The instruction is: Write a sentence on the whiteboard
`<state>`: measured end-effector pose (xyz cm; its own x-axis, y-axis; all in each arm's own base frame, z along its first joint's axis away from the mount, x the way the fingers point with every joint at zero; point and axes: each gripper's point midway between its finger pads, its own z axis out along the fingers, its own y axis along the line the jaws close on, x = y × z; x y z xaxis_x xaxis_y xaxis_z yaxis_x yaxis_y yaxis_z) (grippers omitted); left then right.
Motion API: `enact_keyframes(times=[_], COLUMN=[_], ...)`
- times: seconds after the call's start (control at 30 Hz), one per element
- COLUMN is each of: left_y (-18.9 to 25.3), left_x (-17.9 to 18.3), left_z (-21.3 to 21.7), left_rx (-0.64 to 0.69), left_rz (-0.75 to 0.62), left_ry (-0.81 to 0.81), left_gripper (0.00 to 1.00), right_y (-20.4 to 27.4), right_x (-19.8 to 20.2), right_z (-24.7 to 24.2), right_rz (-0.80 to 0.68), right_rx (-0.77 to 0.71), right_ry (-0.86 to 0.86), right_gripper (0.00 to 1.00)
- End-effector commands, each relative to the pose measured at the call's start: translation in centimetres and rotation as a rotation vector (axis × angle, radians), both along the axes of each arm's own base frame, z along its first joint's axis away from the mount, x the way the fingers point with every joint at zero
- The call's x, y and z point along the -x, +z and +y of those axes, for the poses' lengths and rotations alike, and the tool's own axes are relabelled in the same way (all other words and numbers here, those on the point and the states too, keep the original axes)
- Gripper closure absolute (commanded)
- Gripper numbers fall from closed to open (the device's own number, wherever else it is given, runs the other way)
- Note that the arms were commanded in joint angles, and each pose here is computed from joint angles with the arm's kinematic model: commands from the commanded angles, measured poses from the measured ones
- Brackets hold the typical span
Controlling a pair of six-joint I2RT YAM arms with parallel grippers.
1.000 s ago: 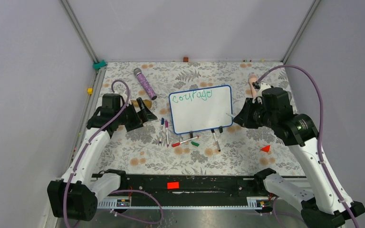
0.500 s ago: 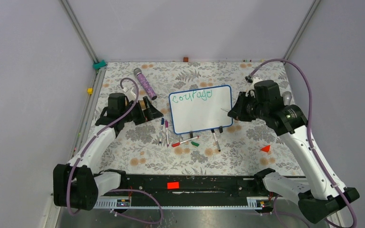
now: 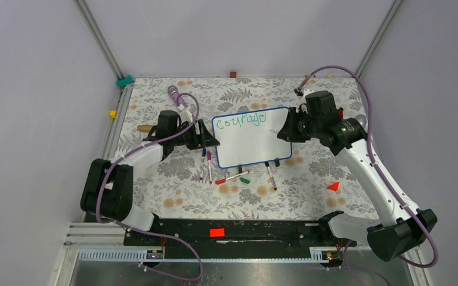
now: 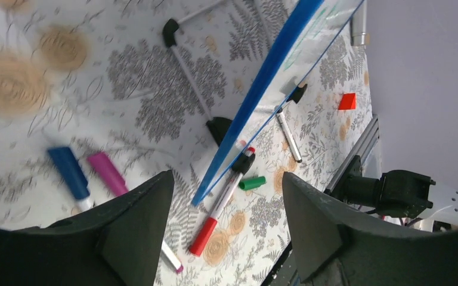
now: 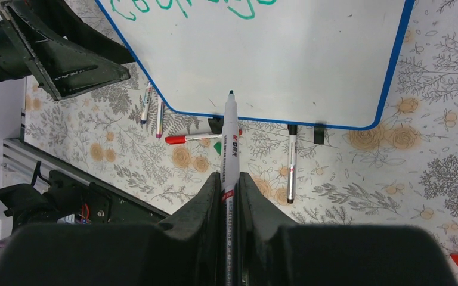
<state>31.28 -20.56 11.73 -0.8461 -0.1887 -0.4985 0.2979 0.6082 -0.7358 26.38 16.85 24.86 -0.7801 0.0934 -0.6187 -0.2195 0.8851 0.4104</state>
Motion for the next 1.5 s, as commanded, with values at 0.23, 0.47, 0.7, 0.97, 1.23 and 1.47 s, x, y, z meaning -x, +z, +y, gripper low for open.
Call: enact_keyframes(times=[0.23,0.47,0.7,0.97,1.23,1.47], left_y=[3.6,2.8,1.7,1.3,1.1,0.8], left_x=[-3.7,-3.9,-3.6,-3.2,-2.8,-2.6], left_z=[-2.4,-2.9,-2.8,-2.6,-2.1,-1.7], left_rx=[0.041,0.039,0.038,0.018,-0.019,-0.049], left_rz=[-0.256,-0.219,-0.197,-0.198,-0.207,-0.201], left_ry=[-0.151,-0.2,-0.2,-0.221,-0.225,-0.214], left_gripper=[0.37,0.51,0.57,0.76,0.95,0.99], right_y=[1.5,1.3,0.7,0.3,-1.1,-1.7], right_x=[-5.2,-5.8,-6.7,-7.7,-7.7,-8.5], right_z=[0.7,0.6,1.1,2.6,3.1,2.8], right_rz=[-0.127,-0.139,-0.139,-0.166,-0.177,-0.181], right_rx=[0.057,0.06,0.065,0.138,0.225,0.255], right_ry=[0.002,-0.011,-0.013,0.039,0.058,0.02], right_gripper=[1.0,1.0,1.0,1.0,1.0,1.0])
